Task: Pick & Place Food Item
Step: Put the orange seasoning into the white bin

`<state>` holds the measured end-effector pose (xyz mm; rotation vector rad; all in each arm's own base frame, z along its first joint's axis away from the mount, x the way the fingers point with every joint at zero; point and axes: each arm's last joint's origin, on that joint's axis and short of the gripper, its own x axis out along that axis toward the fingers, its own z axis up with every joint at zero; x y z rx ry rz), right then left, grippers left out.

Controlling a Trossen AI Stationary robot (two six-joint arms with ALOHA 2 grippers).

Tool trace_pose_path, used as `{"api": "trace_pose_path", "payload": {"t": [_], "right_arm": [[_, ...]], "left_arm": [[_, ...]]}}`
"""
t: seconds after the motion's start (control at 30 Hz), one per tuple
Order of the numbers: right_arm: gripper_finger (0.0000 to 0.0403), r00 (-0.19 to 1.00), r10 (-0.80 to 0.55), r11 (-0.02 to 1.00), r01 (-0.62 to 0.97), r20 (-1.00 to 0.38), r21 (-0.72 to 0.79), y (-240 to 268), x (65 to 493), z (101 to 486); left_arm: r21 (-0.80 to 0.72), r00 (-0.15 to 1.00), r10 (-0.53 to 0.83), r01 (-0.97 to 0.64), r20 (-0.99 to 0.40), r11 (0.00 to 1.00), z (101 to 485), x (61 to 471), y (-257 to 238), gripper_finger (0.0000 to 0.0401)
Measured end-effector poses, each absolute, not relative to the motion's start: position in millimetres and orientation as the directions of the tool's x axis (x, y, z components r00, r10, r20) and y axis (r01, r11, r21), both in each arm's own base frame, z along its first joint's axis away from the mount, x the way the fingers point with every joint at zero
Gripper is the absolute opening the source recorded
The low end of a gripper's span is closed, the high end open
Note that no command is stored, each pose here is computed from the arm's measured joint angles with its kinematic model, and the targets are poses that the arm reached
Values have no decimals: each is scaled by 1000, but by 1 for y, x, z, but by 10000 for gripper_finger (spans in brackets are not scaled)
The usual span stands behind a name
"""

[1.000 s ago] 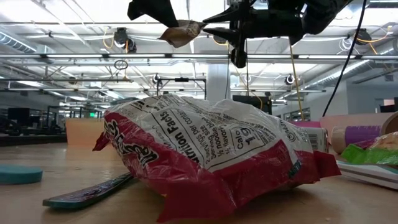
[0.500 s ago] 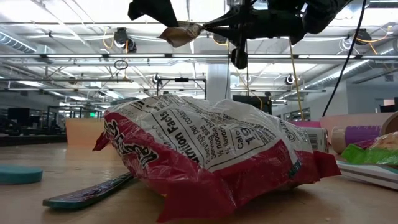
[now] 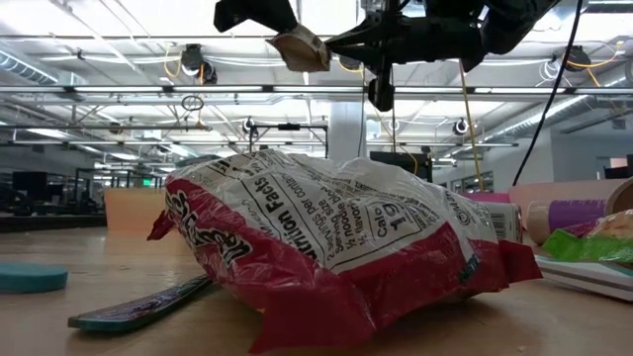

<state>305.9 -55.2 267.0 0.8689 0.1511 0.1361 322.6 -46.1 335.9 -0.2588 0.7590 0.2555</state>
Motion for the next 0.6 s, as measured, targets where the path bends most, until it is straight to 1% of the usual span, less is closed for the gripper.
{"api": "trace_pose_path", "payload": {"t": [0.2,0.3,0.6], "right_arm": [[0,982,183,641,-78,-54,764,-55,306,269],[0,978,207,639,-104,-40,762,-54,306,271],[0,971,236,635,-122,-41,763,-47,307,270]], "left_arm": [[-225,690,32,-279,-723,933,335,324,-37,84],[-251,679,-1,-270,-734,930,334,324,-31,97],[-362,626,-135,-250,-768,898,331,321,-9,131]]}}
